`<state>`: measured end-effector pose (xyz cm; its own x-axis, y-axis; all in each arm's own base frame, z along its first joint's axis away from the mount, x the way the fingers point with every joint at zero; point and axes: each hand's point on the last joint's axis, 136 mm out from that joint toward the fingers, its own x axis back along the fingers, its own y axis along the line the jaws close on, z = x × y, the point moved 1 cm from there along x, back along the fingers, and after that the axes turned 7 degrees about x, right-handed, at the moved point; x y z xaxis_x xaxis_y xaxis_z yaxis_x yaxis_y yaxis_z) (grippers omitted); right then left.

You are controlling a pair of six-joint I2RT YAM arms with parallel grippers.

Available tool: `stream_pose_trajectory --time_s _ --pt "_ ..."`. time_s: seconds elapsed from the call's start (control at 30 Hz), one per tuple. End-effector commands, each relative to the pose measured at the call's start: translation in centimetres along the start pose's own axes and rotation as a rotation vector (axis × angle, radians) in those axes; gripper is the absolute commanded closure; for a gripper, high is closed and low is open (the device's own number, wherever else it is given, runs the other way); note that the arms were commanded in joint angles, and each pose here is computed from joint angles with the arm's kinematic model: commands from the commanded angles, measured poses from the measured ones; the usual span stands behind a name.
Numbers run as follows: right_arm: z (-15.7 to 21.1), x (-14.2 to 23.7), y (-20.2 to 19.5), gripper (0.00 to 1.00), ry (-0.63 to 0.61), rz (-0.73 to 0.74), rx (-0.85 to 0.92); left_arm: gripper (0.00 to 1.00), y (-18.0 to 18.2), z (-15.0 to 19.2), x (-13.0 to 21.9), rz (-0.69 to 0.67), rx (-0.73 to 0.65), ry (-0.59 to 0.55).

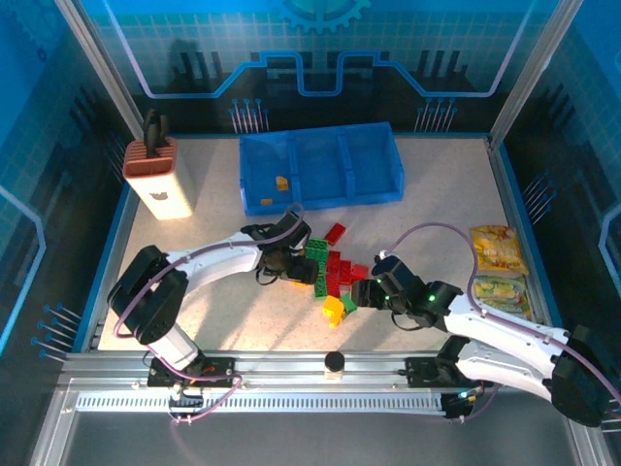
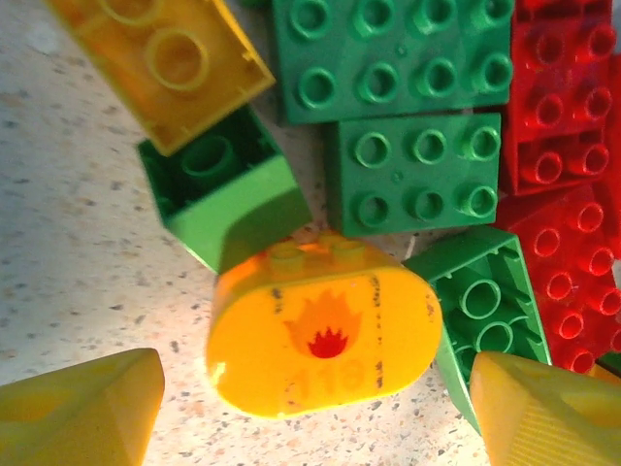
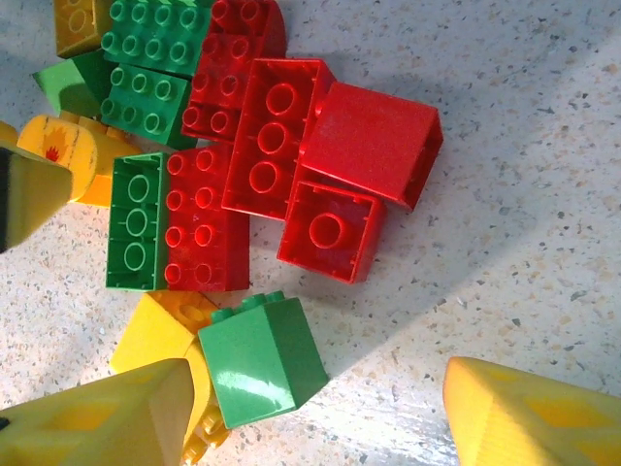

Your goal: Sort the legos into containers by color

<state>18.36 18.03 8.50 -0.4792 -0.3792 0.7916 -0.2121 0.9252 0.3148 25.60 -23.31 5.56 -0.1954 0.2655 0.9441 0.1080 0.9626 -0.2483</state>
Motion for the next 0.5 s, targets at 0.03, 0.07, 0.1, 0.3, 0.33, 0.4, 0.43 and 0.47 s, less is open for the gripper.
stream_pose_trajectory --time_s 0.03,0.07,0.1,0.3,0.33,0.4,0.43,0.47 --pt "-0.5 0.3 0.4 0.30 -0.034 -0.013 -0.012 0.17 0.1 0.3 -0.9 -0.007 0.012 -0.004" --pt "-0.3 0.3 0.2 0.30 -0.034 -0.010 -0.012 0.17 0.1 0.4 -1.1 -0.009 0.011 0.001" --pt "-0.3 0.3 0.1 0.30 -0.035 -0.007 -0.013 0.17 0.1 0.4 -1.3 -0.014 0.009 0.006" --pt "-0.4 0.3 0.0 0.30 -0.039 0.000 -0.009 0.20 0.8 0.3 -1.7 -0.080 -0.009 0.007" --pt "-0.4 0.3 0.0 0.30 -0.039 0.001 -0.008 0.20 1.0 0.2 -1.6 -0.094 -0.014 0.006" --pt "-0.4 0.4 -0.1 0.30 -0.040 0.001 -0.010 0.22 1.3 0.1 -1.6 -0.117 -0.019 0.002" --pt "-0.3 0.3 -0.1 0.30 -0.040 0.003 -0.011 0.22 1.5 0.1 -1.5 -0.127 -0.021 0.001" --pt "-0.3 0.4 -0.1 0.30 -0.041 0.000 -0.012 0.23 1.6 0.1 -1.6 -0.131 -0.023 -0.001"
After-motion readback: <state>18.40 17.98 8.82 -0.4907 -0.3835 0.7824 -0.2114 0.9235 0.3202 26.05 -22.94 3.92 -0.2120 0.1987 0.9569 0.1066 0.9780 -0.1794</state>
